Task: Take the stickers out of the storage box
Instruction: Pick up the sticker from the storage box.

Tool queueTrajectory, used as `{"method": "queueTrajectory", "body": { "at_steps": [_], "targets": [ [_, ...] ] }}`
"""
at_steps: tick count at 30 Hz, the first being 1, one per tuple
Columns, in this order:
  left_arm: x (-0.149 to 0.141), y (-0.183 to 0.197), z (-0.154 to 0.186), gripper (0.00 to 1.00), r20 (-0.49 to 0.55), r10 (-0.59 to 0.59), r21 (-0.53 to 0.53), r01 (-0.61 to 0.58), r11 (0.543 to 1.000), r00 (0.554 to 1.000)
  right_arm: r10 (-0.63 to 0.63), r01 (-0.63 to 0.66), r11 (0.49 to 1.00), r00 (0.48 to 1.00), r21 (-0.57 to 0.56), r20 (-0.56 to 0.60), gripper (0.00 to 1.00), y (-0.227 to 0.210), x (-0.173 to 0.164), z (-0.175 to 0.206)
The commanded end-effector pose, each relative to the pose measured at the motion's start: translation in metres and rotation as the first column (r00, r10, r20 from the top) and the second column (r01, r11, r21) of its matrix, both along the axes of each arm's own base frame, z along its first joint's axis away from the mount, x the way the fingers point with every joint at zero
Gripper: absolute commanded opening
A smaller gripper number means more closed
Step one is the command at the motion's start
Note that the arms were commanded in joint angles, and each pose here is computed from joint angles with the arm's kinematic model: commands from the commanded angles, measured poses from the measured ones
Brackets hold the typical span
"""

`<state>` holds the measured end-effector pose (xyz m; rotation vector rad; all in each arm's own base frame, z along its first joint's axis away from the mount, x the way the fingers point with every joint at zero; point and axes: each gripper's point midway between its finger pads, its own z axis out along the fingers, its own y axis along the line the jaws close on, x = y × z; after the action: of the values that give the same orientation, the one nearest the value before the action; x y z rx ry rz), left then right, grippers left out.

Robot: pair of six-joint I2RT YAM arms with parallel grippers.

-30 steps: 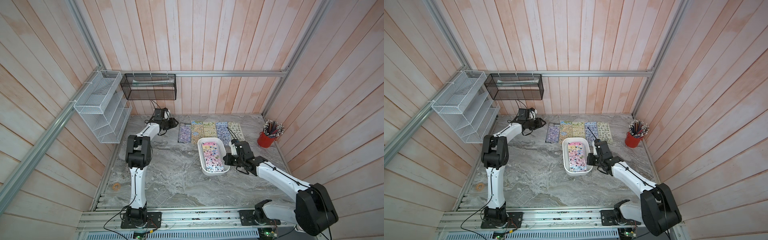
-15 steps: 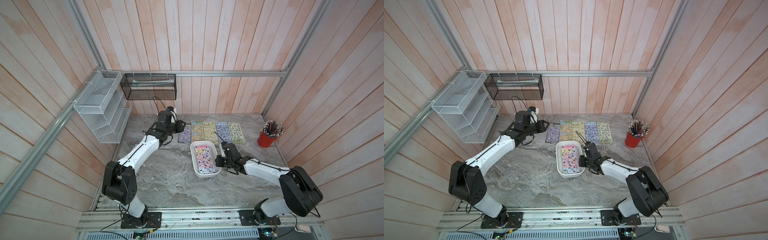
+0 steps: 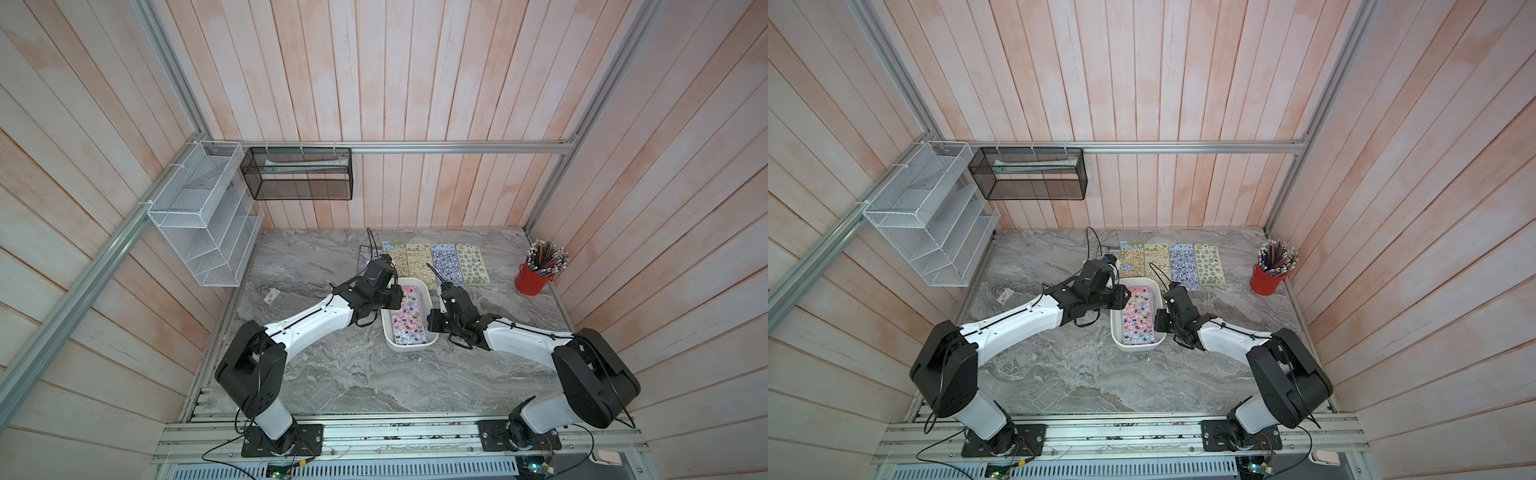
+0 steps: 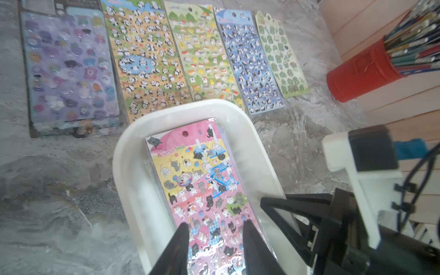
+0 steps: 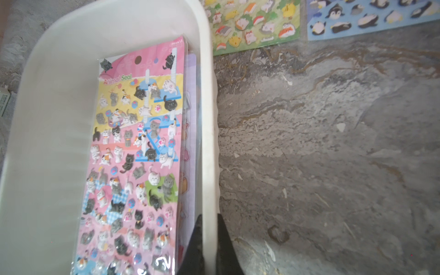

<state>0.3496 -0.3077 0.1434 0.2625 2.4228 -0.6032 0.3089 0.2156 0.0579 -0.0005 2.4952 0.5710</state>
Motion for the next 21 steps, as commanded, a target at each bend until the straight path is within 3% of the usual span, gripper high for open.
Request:
{"method": "queueTrajectory", "body": {
  "at_steps": [1,21],
  "targets": [
    [0.001,0.006,-0.024,0.44,-0.035,0.054,0.05,-0.052,0.997,0.998,-0.011,0.01,1.0,0.999,0.028,0.03,0.0,0.005,0.003,0.003],
    [-0.02,0.016,-0.101,0.55,-0.137,0.187,0.204,-0.157,0.966,0.973,-0.009,0.009,1.0,1.0,0.023,0.027,0.0,0.003,-0.006,-0.004]
  ]
}}
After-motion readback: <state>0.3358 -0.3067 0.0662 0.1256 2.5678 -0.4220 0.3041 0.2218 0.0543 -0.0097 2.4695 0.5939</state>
